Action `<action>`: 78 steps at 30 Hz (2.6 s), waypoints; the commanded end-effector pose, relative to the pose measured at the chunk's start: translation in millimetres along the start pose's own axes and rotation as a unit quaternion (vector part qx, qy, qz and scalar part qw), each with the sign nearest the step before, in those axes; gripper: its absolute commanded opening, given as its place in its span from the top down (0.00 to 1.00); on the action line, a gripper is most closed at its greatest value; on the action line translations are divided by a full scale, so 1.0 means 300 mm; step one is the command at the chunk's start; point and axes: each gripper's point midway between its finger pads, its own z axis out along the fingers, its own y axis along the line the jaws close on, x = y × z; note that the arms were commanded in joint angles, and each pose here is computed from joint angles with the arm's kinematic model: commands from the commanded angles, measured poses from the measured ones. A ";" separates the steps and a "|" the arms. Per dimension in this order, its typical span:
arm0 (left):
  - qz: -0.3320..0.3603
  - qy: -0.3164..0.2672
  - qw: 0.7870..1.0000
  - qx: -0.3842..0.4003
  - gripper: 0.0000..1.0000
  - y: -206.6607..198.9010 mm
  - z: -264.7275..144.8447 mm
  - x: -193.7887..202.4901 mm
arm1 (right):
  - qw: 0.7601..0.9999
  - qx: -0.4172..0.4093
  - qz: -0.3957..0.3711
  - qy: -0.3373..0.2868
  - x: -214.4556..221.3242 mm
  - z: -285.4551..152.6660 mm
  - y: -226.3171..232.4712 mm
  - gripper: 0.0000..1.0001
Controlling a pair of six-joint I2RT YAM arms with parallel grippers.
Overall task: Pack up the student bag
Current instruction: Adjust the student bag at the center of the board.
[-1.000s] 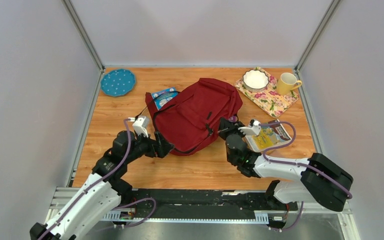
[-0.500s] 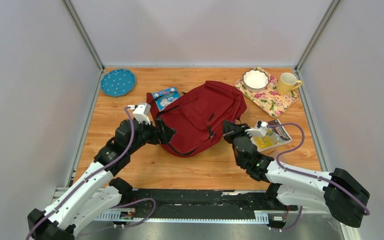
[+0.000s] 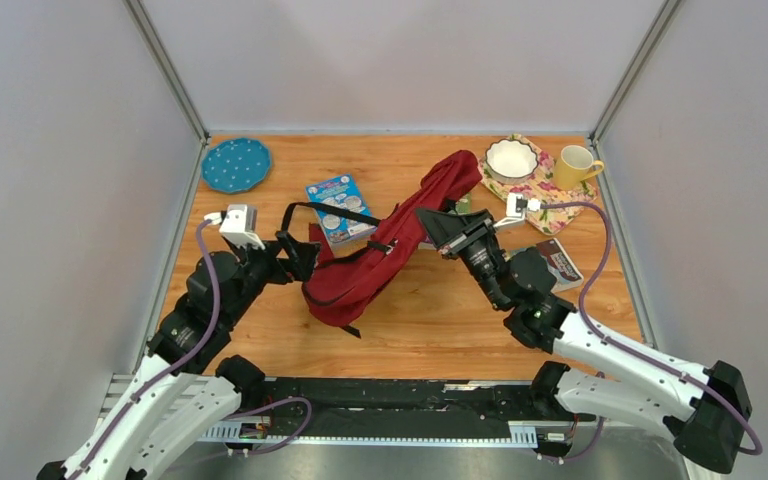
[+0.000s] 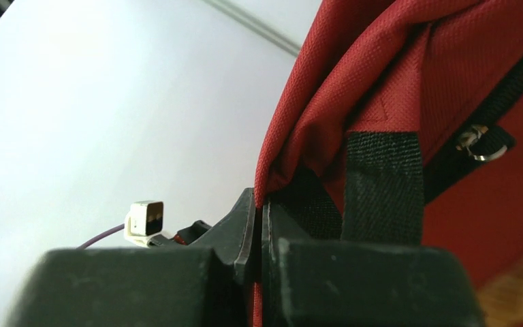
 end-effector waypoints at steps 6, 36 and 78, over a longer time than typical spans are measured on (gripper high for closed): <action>0.016 -0.042 0.997 -0.070 0.01 0.095 -0.106 -0.071 | 0.981 -0.193 0.022 0.008 -0.081 0.116 0.440 1.00; 0.025 -0.001 0.999 -0.026 0.01 0.060 -0.028 0.036 | 0.997 0.025 0.004 0.073 0.124 0.375 -0.460 1.00; 0.061 0.188 0.980 0.037 0.62 -0.009 0.212 0.649 | 0.972 0.134 0.049 0.189 0.508 -0.029 -0.647 0.34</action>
